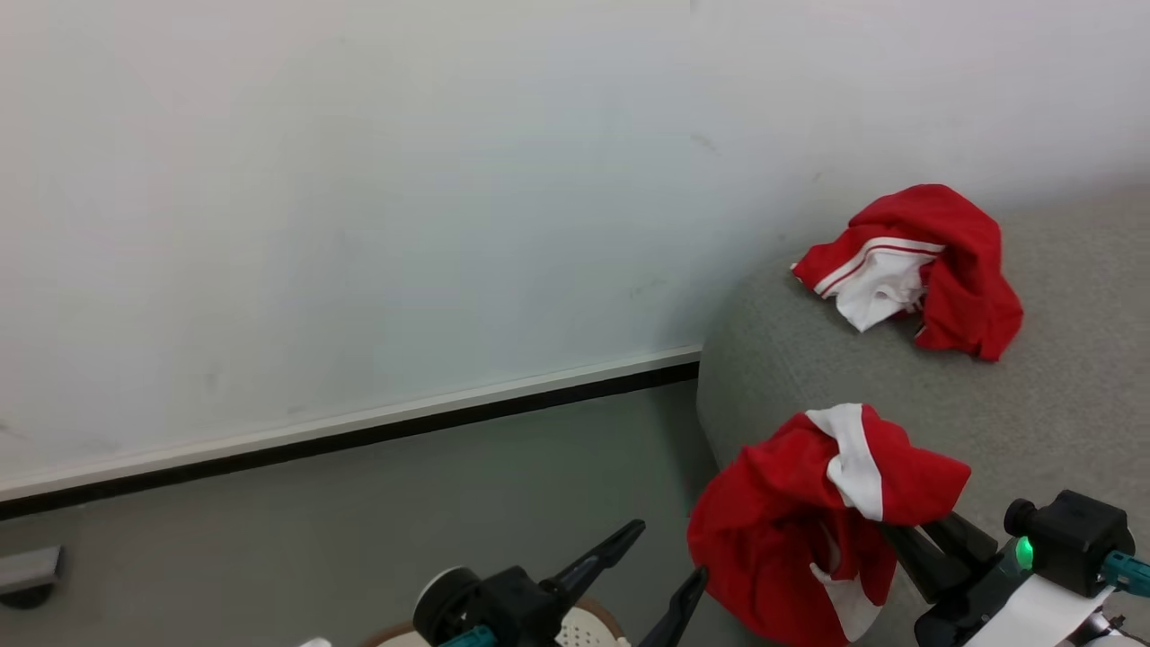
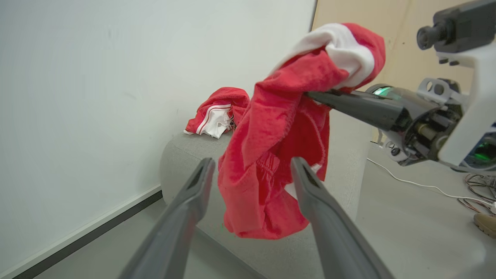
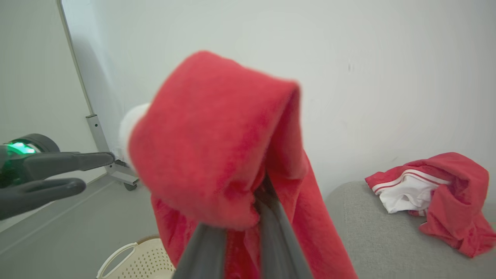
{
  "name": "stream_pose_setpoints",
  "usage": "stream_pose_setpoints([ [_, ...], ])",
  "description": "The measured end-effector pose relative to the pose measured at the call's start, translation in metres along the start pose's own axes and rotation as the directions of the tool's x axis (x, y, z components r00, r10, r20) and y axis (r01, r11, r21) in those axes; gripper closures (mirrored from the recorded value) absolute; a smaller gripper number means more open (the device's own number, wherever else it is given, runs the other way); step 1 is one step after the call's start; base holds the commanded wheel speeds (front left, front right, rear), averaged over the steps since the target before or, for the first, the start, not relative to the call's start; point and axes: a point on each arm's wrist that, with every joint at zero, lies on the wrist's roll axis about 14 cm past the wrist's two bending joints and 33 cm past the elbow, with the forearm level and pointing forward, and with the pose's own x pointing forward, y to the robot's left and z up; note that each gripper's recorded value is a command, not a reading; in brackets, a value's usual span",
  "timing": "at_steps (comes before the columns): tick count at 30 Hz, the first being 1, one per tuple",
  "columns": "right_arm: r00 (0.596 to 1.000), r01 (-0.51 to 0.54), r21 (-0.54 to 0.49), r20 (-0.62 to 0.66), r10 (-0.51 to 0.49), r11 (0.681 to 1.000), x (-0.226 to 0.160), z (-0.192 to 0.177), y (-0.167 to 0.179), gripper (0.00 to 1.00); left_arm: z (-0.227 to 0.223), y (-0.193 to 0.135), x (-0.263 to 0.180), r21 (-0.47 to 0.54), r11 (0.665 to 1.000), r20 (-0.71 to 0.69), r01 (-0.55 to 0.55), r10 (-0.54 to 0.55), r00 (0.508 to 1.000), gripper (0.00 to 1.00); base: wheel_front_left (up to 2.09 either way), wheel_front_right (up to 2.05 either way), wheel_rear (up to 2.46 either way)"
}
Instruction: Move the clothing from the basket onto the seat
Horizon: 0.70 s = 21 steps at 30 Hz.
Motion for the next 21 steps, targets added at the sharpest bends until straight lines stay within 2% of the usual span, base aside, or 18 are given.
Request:
stream_pose_setpoints([
  [6, 0.993, 0.114, -0.02, 0.015, -0.114, 0.993, -0.029, 0.007, -0.022, 1.0, -0.008, -0.022, 0.014, -0.028, 0.997, -0.005, 0.078, -0.078, 0.997, 0.0, 0.0, 0.0, 0.0],
  [13, 0.971, 0.236, -0.036, 0.033, -0.235, 0.971, -0.066, 0.015, -0.042, 1.0, -0.014, -0.05, 0.029, -0.048, 0.983, -0.006, 0.176, -0.177, 0.984, 0.0, 0.0, 0.0, 0.0],
  [21, 0.957, 0.288, -0.046, 0.047, -0.286, 0.956, -0.085, 0.022, -0.047, 1.0, -0.016, -0.066, 0.036, -0.059, 0.972, -0.003, 0.227, -0.228, 0.974, 0.0, 0.0, 0.0, 0.0],
])
